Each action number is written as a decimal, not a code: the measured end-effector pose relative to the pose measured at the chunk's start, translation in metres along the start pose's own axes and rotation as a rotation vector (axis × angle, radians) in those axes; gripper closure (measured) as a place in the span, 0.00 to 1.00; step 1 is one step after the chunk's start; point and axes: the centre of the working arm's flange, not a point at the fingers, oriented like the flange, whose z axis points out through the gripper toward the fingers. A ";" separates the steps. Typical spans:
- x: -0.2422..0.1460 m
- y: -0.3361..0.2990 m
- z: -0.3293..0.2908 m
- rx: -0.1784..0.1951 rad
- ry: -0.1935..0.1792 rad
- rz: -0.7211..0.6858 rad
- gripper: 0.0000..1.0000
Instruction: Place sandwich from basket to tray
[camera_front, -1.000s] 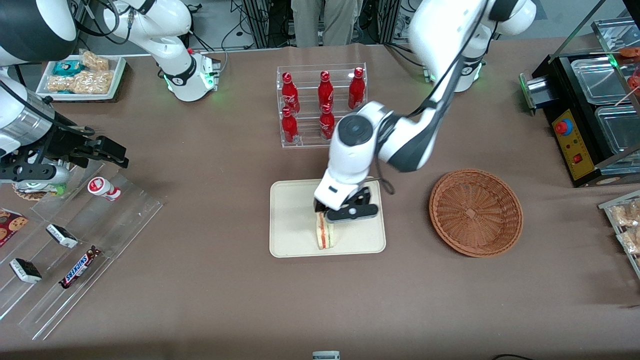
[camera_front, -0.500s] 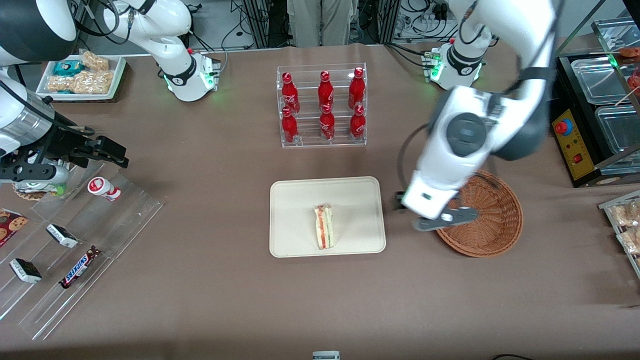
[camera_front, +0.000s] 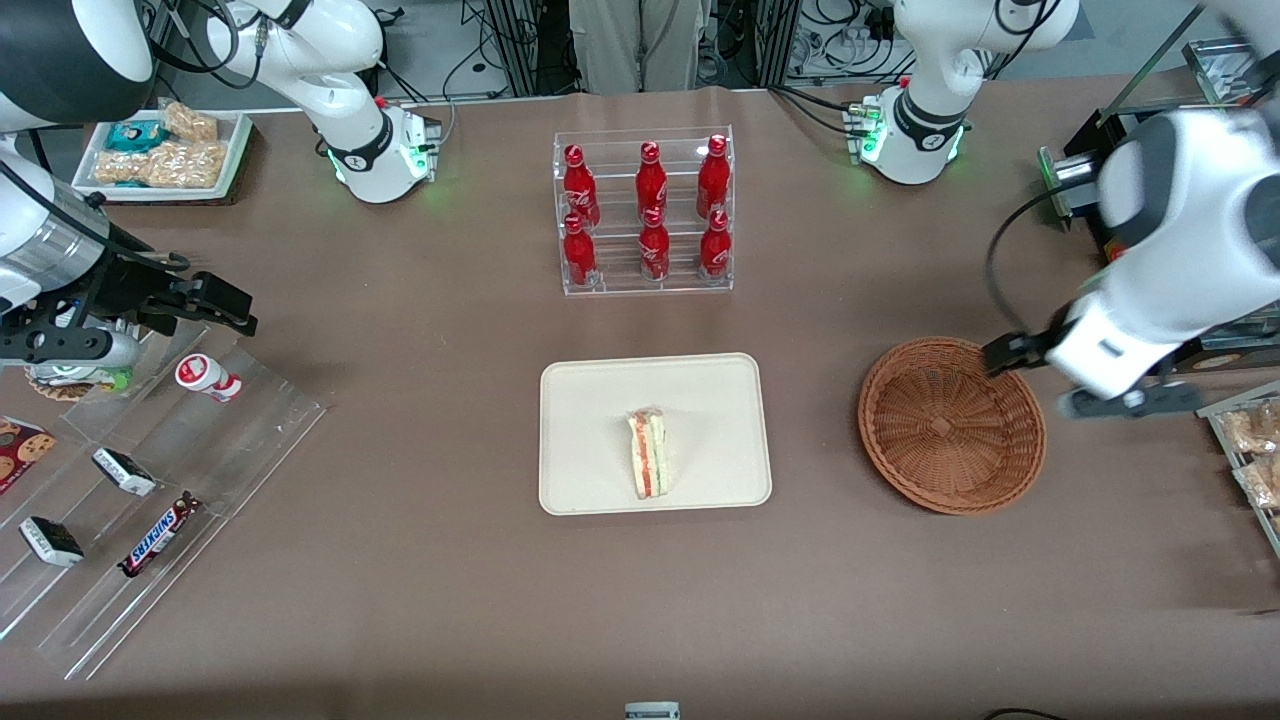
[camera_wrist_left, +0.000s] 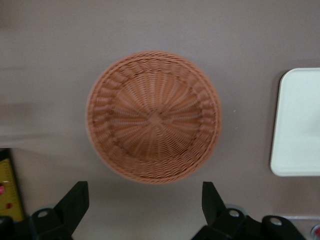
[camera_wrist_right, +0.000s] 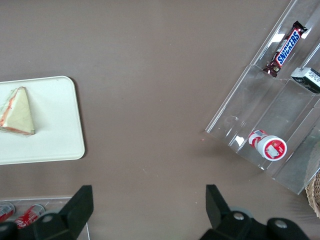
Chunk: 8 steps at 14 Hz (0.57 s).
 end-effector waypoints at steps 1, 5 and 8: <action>-0.007 -0.013 -0.012 -0.004 0.008 0.014 0.00; -0.027 -0.035 -0.060 0.020 0.059 0.096 0.00; -0.035 -0.055 -0.106 0.023 0.102 0.118 0.00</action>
